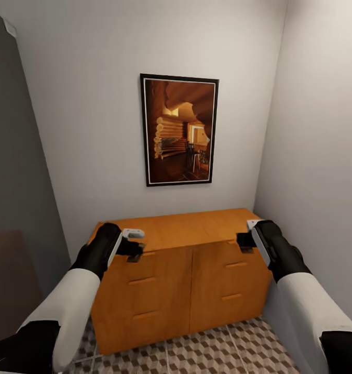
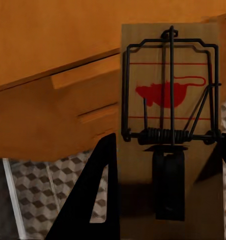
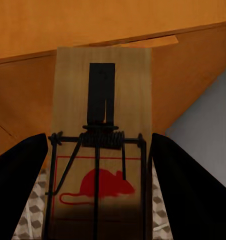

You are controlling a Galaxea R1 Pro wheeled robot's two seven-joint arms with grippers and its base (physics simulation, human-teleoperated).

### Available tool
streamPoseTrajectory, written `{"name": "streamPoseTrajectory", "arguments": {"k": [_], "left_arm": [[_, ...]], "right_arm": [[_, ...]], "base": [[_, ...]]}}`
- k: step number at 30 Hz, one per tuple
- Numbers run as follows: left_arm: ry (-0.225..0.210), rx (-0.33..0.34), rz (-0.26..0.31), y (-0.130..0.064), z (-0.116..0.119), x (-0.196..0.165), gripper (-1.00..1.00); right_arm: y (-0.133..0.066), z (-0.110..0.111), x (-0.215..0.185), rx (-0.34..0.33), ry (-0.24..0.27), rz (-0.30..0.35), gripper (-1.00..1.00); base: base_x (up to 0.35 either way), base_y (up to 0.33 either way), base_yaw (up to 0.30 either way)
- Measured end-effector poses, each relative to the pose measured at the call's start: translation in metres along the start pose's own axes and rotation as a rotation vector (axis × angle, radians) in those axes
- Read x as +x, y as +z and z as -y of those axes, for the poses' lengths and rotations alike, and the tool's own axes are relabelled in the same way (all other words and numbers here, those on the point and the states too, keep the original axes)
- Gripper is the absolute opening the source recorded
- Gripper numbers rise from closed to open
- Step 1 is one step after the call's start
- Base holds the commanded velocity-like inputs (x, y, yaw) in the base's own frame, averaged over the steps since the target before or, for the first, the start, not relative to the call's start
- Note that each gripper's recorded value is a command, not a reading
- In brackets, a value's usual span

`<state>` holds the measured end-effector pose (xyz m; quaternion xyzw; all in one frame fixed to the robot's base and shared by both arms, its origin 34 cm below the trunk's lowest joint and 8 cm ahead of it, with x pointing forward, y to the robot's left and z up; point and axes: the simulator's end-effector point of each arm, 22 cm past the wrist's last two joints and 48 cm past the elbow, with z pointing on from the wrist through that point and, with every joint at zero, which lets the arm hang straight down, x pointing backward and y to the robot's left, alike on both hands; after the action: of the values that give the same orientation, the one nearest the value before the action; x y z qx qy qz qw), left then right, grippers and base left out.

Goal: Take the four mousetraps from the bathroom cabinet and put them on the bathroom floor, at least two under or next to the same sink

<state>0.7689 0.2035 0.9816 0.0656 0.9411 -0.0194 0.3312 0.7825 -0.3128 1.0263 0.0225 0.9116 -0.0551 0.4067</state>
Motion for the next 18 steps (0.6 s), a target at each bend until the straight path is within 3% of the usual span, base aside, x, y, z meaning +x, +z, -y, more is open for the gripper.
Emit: {"name": "streamPoseTrajectory", "arguments": {"k": [5,10,14,18], "left_arm": [[-0.004,-0.057,0.036,-0.008,-0.012,-0.012,-1.0],[-0.009,-0.073,0.089,-0.021,-0.016,-0.028,-1.0],[-0.012,-0.077,0.079,-0.015,-0.016,-0.014,-1.0],[-0.016,-0.078,0.049,-0.005,-0.017,0.007,-1.0]], "right_arm": [[0.007,-0.003,0.02,-0.004,-0.005,-0.028,-1.0],[0.021,-0.008,0.069,-0.009,-0.013,-0.096,-1.0],[0.03,-0.011,0.104,-0.012,-0.017,-0.131,-1.0],[0.035,-0.012,0.114,-0.015,-0.016,-0.118,-1.0]], "base": [[-0.327,-0.099,0.0],[-0.329,-0.098,0.0],[-0.329,-0.098,0.0],[-0.329,-0.098,0.0]]}}
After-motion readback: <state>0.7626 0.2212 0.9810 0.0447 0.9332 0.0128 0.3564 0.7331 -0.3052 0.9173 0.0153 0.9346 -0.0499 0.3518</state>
